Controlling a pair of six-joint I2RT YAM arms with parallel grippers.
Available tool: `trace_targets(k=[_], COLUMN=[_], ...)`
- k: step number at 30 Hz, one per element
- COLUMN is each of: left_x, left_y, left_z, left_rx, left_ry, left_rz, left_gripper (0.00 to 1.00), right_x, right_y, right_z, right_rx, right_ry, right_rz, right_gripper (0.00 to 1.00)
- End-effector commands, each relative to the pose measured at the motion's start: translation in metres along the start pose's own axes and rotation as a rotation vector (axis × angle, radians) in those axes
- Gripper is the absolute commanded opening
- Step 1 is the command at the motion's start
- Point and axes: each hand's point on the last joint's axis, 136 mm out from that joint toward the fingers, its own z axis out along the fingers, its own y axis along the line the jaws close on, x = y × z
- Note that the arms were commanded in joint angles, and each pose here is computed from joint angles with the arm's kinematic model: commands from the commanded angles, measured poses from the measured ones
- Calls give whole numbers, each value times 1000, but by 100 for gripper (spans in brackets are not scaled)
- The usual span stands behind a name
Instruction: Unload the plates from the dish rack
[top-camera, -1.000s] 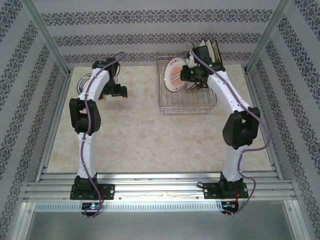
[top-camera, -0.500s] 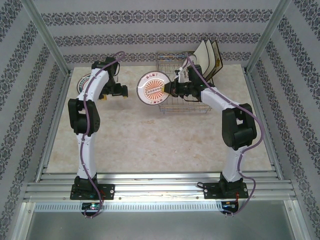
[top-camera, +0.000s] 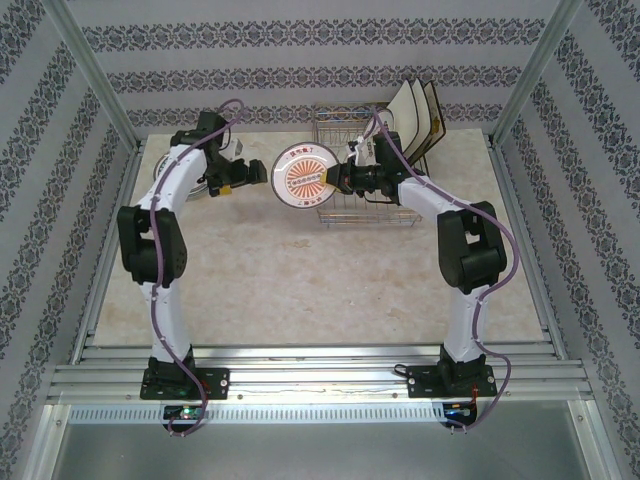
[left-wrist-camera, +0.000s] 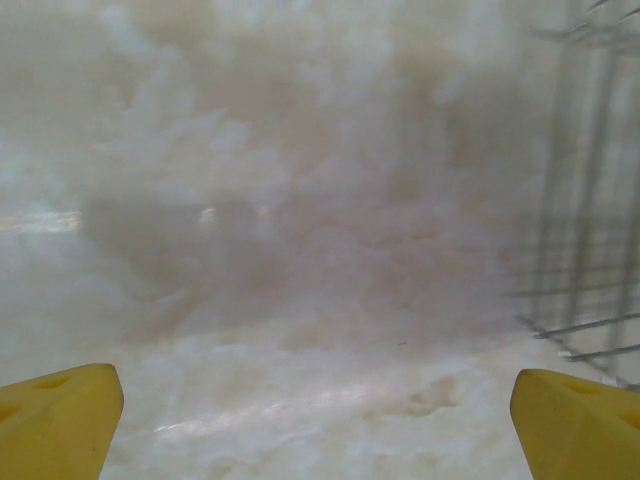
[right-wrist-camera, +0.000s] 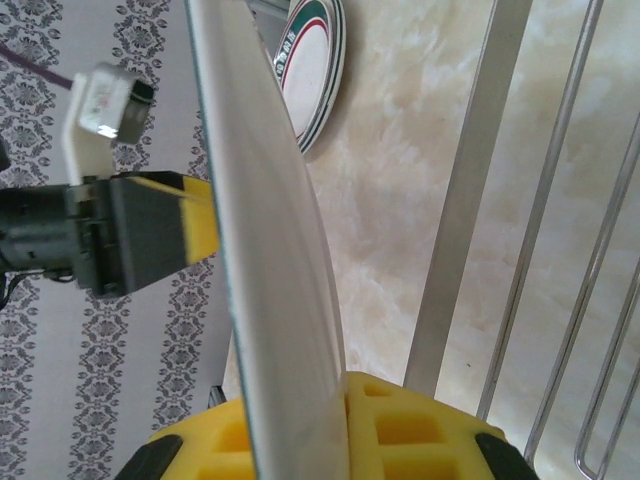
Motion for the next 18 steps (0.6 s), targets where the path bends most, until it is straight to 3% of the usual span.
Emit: trace_targets(k=[1, 8, 14, 15, 18], left_x=[-26, -29, -25, -25, -26], left_y=[-32, -74, -88, -89, -93], left_z=[-25, -31, -17, -15, -14], left_rx=[247, 562, 602, 607, 644], left_ry=[-144, -196, -177, -173, -165], left_rz=[13, 4, 18, 16, 7], left_gripper=[100, 100, 100, 99, 80], right_x=[-9, -12, -13, -13, -14], right_y=[24, 29, 49, 51, 51], right_z=[-5, 2, 12, 14, 17], right_rx=[-76, -109, -154, -159, -159], right_ry=[-11, 9, 46, 49, 56], right_rz=[-62, -57, -89, -93, -89], right_gripper=[0, 0, 0, 0, 0])
